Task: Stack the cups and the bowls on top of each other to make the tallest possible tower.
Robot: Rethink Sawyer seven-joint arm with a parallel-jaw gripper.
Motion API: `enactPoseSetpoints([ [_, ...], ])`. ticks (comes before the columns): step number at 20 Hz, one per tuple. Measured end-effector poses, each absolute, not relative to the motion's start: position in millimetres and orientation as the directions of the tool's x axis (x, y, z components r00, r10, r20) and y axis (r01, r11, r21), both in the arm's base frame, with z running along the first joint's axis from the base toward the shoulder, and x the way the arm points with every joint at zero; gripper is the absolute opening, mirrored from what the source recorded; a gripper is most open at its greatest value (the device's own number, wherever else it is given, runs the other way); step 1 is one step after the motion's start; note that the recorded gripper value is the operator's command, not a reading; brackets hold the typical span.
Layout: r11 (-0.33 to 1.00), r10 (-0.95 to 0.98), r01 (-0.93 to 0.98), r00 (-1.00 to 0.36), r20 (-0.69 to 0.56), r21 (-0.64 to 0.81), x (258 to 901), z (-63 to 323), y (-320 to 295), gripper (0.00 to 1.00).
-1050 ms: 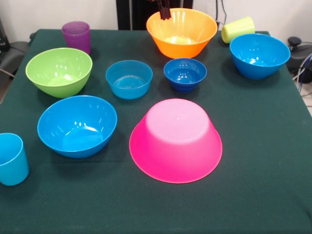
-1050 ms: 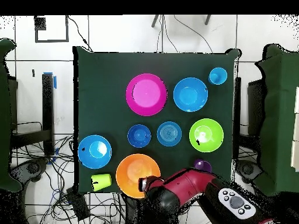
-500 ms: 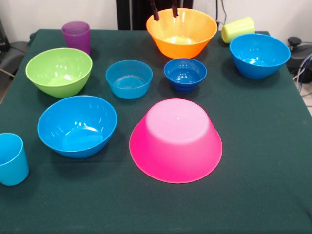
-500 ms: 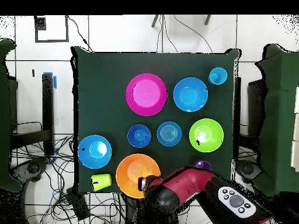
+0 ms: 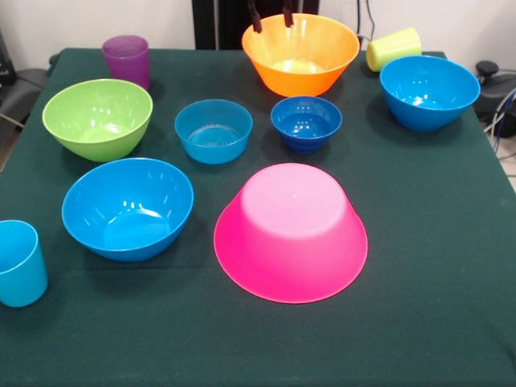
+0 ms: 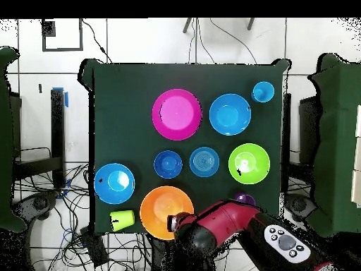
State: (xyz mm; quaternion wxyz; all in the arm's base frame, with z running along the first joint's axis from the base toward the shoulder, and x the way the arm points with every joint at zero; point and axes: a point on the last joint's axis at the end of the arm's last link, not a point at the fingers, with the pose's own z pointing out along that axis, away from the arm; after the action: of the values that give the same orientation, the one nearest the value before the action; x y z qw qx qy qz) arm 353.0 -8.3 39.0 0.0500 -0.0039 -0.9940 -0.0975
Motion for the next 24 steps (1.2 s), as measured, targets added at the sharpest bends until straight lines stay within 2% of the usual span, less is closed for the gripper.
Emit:
enactPoseSetpoints([
  [24, 0.985, 0.027, 0.05, -0.99, 0.142, 0.167, 353.5, 41.5, -39.8, 1.0],
])
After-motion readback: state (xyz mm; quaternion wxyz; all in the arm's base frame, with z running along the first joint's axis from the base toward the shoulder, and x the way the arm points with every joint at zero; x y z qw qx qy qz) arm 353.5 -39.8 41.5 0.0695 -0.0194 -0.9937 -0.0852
